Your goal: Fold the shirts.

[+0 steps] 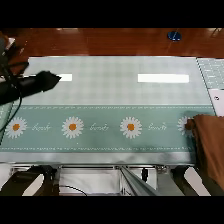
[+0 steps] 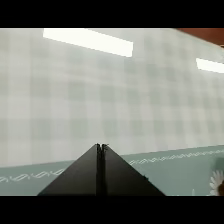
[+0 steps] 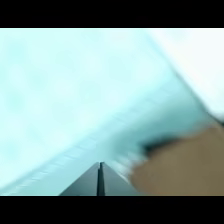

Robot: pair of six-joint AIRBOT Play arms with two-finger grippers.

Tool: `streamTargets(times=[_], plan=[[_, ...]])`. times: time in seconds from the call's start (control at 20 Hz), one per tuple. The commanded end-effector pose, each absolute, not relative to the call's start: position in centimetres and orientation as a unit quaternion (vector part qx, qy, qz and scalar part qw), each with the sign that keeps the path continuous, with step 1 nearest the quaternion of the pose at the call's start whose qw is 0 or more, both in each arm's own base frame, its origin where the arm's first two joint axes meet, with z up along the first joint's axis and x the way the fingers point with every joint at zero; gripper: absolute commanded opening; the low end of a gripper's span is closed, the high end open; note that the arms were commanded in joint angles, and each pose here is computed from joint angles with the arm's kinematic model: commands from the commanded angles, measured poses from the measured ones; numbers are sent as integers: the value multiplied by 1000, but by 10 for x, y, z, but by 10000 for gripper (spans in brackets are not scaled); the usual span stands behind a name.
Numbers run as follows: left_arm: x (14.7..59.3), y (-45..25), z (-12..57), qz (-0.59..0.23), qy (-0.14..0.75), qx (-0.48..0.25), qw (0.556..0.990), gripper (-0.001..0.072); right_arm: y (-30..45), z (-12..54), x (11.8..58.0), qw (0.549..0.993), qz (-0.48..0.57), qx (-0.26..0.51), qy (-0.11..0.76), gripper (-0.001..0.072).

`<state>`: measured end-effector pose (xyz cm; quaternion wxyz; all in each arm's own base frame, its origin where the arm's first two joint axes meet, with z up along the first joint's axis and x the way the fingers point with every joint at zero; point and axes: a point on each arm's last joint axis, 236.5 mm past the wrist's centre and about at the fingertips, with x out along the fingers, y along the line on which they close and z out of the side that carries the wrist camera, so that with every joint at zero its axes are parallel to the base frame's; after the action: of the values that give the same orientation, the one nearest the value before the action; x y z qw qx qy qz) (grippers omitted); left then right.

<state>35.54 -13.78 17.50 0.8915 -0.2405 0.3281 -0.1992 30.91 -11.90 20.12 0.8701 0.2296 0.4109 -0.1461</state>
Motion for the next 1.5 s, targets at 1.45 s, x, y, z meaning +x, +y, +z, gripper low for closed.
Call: streamTargets(times=[1.45], plan=[[361,-110,75,-93,467,-35,879,23,58,47,392,791,29,11,611,22]])
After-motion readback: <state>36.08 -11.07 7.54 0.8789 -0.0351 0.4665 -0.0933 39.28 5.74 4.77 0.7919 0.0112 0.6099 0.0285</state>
